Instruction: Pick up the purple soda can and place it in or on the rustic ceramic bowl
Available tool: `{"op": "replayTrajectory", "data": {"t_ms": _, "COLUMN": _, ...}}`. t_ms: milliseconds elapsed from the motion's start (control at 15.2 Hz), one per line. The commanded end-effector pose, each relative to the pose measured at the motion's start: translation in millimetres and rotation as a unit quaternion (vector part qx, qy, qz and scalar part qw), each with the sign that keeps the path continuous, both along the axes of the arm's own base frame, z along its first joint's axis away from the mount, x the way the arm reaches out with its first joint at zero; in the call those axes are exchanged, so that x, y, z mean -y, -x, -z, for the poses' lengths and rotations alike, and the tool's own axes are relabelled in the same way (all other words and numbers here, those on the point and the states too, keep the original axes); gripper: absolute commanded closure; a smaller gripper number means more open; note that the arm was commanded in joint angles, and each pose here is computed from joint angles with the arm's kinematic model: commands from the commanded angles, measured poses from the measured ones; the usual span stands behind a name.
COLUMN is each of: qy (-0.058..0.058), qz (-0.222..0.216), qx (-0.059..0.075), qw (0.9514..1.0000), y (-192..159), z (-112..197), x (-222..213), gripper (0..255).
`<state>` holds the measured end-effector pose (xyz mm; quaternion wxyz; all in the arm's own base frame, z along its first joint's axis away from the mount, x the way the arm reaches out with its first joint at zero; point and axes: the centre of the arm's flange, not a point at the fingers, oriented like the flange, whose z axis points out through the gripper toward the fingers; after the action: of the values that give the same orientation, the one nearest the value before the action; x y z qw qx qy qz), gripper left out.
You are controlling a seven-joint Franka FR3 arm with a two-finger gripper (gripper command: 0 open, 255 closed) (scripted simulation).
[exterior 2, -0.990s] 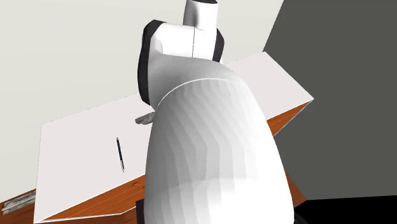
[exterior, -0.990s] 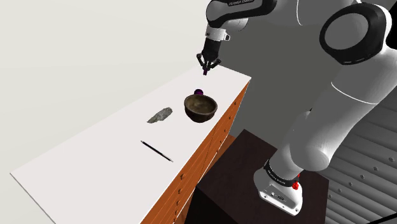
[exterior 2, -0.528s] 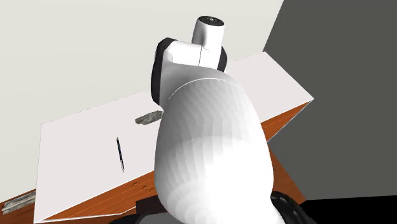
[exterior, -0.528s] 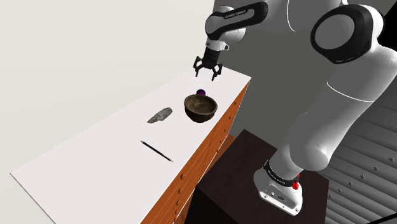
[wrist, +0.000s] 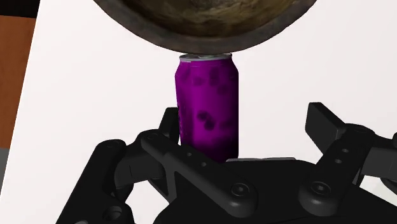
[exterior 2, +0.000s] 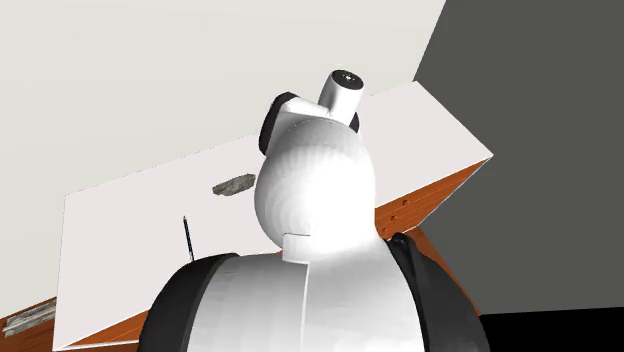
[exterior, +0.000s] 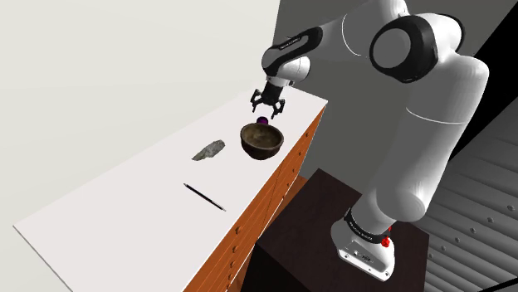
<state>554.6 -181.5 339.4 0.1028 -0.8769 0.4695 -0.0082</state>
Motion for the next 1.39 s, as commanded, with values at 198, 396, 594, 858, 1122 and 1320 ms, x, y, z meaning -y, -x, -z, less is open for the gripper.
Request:
{"op": "replayTrajectory", "data": {"t_ms": 198, "qy": -0.005, "qz": 0.012, "qx": 0.022, "qw": 0.9997, "y": -7.6, "z": 52.9, "x": 21.2, "gripper": 0}}
{"op": "replayTrajectory", "data": {"t_ms": 396, "qy": -0.005, "qz": 0.012, "qx": 0.022, "qw": 0.9997, "y": -10.1, "z": 68.3, "x": 18.4, "gripper": 0}}
{"op": "replayTrajectory", "data": {"t_ms": 594, "qy": -0.005, "qz": 0.012, "qx": 0.022, "qw": 0.9997, "y": -12.6, "z": 83.7, "x": 15.6, "gripper": 0}}
{"op": "replayTrajectory", "data": {"t_ms": 858, "qy": -0.005, "qz": 0.012, "qx": 0.022, "qw": 0.9997, "y": -13.1, "z": 86.6, "x": 15.0, "gripper": 0}}
{"op": "replayTrajectory", "data": {"t_ms": 1122, "qy": -0.005, "qz": 0.012, "qx": 0.022, "qw": 0.9997, "y": -13.1, "z": 86.6, "x": 15.0, "gripper": 0}}
{"op": "replayTrajectory", "data": {"t_ms": 1320, "qy": -0.005, "qz": 0.012, "qx": 0.022, "qw": 0.9997, "y": -13.1, "z": 86.6, "x": 15.0, "gripper": 255}}
